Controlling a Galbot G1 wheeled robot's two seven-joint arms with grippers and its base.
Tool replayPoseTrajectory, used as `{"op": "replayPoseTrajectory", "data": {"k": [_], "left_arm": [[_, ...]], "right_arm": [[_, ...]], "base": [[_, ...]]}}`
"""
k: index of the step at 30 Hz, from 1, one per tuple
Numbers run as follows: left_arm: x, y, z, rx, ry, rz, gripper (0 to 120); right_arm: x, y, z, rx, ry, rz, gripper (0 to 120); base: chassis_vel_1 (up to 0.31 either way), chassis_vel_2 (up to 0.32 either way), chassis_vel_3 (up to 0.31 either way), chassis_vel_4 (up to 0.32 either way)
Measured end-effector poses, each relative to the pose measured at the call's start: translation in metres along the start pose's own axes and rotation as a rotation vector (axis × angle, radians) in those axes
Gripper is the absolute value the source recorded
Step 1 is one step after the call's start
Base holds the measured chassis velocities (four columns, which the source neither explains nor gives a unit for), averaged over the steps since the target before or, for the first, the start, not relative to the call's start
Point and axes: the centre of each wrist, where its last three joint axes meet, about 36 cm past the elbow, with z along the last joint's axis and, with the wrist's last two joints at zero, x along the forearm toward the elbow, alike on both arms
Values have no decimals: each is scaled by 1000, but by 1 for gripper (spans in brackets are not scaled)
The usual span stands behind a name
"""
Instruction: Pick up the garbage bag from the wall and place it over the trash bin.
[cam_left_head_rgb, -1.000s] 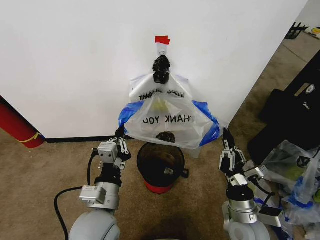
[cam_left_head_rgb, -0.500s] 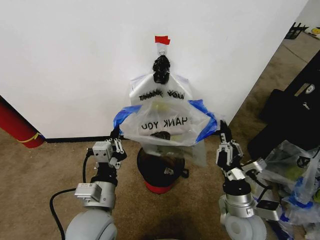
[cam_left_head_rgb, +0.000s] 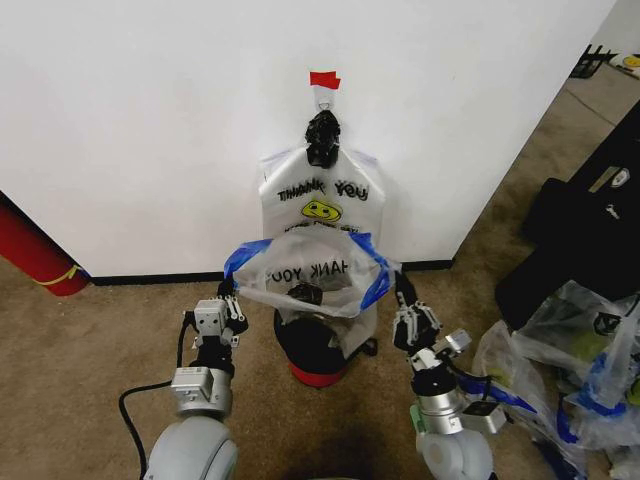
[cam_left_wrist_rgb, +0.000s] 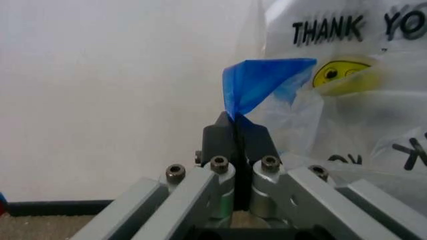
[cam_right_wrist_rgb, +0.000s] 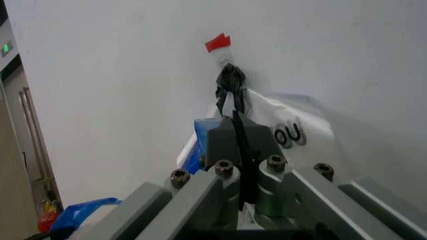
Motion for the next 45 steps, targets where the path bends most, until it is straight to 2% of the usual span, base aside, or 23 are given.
{"op": "replayPoseTrajectory", "data": {"k": [7, 11, 15, 19, 25, 31, 37, 45], "left_arm": [[3, 2, 7, -26, 17, -7, 0], [11, -1, 10, -40, 39, 24, 0], [28, -4, 6, -52, 62, 105, 0], [32, -6, 3, -54, 67, 153, 0], [34, -8, 11, -85, 107, 238, 0], [30, -1, 27, -136, 143, 252, 0], [30, -3, 42, -150, 169, 251, 0], [34, 0, 52, -191, 165, 247, 0]], "right_arm": [[8, -11, 12, 15, 38, 13, 0], [24, -32, 18, 74, 107, 16, 0], [61, -71, -4, 164, 236, -83, 0], [74, -86, -23, 150, 261, -138, 0], [84, -97, -28, 92, 285, -120, 0], [87, -104, -25, 30, 309, -109, 0], [95, -115, -18, -21, 351, -125, 0], [117, -132, -2, -17, 399, -151, 0]], "base": [[0, 0, 0, 0], [0, 0, 0, 0], [0, 0, 0, 0], [0, 0, 0, 0], [0, 0, 0, 0], [0, 0, 0, 0], [0, 0, 0, 0], [0, 0, 0, 0]]}}
